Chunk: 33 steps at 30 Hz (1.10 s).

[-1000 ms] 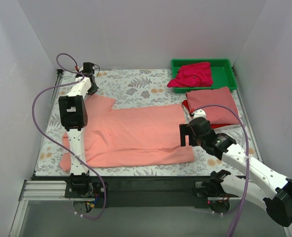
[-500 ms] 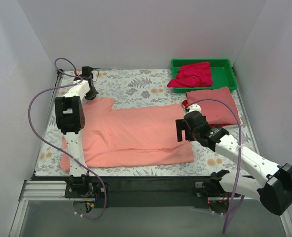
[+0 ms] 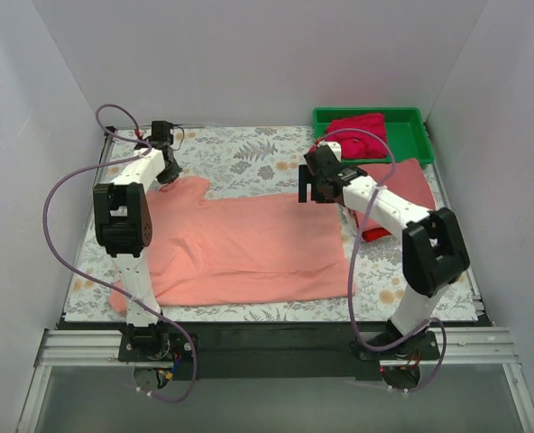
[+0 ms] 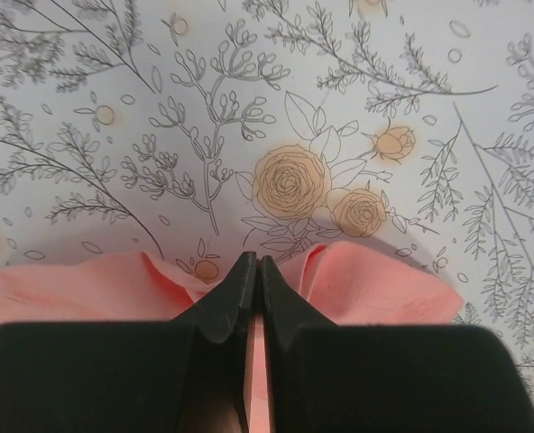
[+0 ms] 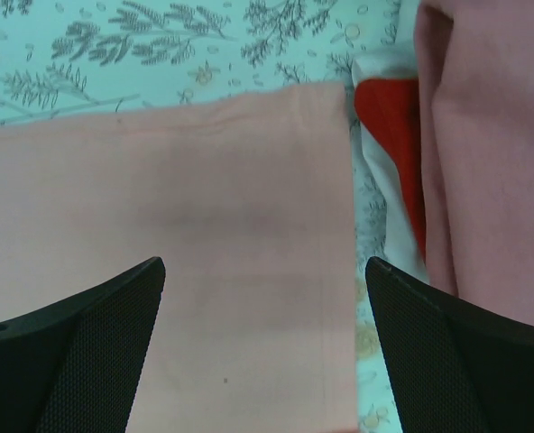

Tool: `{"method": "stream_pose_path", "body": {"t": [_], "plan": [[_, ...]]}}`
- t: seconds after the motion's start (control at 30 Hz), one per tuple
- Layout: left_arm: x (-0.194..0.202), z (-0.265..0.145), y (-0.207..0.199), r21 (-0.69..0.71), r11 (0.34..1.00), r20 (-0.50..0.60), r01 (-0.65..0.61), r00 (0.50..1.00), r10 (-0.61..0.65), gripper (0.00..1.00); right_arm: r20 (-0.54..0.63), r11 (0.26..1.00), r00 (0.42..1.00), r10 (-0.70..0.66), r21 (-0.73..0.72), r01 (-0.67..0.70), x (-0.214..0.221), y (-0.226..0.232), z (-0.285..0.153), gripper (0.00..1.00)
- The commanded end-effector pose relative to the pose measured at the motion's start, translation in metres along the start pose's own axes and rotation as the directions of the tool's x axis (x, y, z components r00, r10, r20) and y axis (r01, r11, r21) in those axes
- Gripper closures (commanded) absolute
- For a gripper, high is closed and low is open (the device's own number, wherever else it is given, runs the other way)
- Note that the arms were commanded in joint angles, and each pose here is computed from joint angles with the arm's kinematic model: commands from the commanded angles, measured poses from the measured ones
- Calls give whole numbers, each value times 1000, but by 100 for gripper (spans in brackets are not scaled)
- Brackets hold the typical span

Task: Fold and stack the t-shirts
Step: Fold the tshirt

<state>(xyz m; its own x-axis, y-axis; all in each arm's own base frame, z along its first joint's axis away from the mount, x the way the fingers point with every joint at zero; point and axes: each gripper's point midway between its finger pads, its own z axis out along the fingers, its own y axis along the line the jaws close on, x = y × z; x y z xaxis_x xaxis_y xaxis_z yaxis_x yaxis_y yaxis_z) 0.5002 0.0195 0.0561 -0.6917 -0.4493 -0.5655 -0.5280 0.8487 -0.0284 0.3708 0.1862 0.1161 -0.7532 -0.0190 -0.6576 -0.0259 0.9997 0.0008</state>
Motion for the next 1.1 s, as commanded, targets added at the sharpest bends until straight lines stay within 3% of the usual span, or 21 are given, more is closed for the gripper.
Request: {"method": "stream_pose_path", "body": {"t": [0.0,0.4,0.63,1.07], "plan": [[-45,-39,7,-11,997,145,71,987,-68,100,9,999,999,37,31,-38,-28,7,16,2],[-35,-50,12,12,995,149,95,984,-95,100,1,988,997,82,134,-81,-70,11,90,9],[-39,-69,13,57,992,188,110,975,-119,100,-69,976,994,86,208,-70,-41,5,118,13],[-35,-82,20,68,990,203,122,970,-134,100,-79,947,994,76,318,-47,-28,-13,131,18]]}}
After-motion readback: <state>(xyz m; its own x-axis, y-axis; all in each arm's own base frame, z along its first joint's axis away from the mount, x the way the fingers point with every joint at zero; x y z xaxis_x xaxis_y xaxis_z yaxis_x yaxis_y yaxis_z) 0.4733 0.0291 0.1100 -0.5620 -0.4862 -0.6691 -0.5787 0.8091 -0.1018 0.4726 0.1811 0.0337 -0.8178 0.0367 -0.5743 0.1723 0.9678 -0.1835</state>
